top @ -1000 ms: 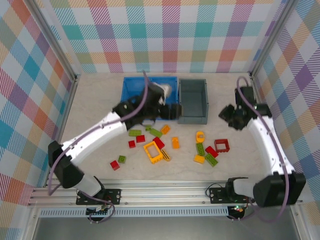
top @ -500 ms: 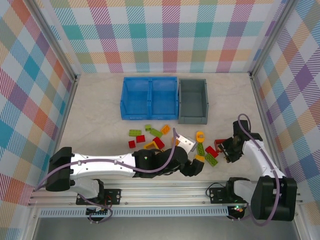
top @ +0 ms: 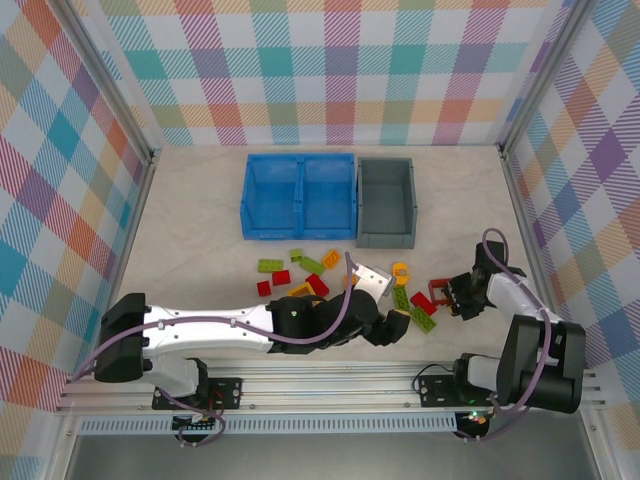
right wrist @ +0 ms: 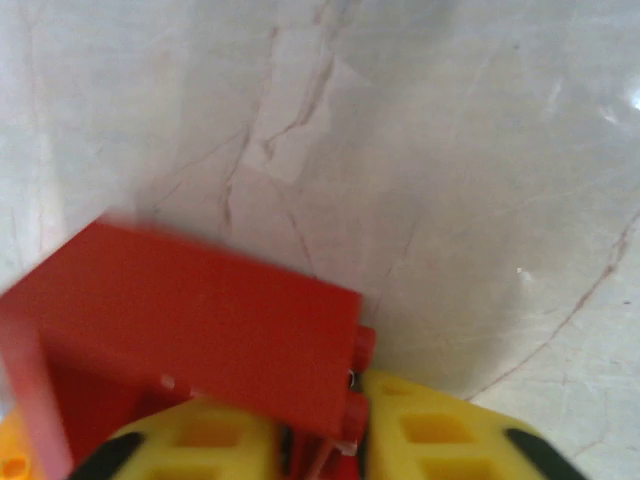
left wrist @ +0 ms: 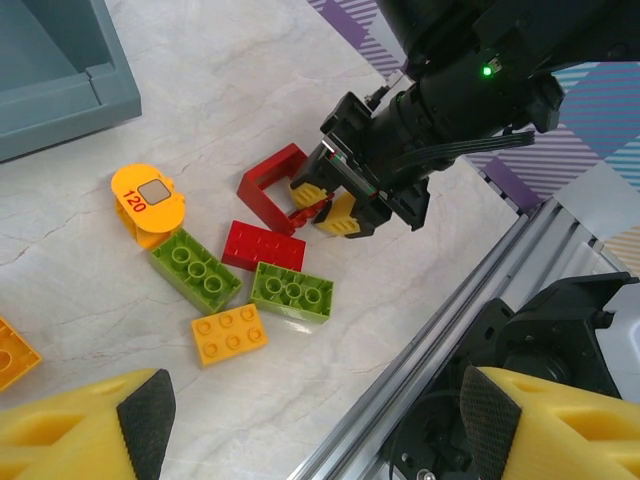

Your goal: Sort the legos into containers by color

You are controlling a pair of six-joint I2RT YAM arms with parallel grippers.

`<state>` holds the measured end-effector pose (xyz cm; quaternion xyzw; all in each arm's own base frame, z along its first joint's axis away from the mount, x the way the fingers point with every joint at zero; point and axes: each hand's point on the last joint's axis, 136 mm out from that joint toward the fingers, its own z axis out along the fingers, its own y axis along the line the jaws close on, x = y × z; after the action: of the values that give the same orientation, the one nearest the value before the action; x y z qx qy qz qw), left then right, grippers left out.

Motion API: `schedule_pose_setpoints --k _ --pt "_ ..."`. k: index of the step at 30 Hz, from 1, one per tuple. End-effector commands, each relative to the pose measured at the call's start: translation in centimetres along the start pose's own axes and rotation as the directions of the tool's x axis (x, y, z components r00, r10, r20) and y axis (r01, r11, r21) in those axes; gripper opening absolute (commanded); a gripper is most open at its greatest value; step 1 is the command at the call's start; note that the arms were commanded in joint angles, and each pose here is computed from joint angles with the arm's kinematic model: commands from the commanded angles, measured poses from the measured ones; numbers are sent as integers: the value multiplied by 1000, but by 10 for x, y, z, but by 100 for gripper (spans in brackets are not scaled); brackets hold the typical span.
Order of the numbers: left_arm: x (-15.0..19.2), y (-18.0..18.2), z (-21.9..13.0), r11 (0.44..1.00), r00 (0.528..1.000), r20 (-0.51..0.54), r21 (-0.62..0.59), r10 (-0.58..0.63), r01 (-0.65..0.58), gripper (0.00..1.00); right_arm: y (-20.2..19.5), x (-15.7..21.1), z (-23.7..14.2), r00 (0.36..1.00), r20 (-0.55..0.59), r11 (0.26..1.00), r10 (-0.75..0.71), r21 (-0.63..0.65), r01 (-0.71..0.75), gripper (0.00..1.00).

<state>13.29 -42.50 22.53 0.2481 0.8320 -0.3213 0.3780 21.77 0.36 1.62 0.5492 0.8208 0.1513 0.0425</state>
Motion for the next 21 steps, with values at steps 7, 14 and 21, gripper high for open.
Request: schedule_pose_setpoints --k 7,14,21 --pt "-24 -1 -8 999 998 58 -37 10 -7 77 19 -23 -16 991 105 996 -82 -22 85 0" --pt "-63 47 -29 978 992 84 -177 -97 111 77 84 -18 -101 853 332 899 -404 -30 438 0" --pt "-121 102 -54 928 975 151 -313 -163 203 77 196 41 -130 536 367 595 -760 62 802 0"
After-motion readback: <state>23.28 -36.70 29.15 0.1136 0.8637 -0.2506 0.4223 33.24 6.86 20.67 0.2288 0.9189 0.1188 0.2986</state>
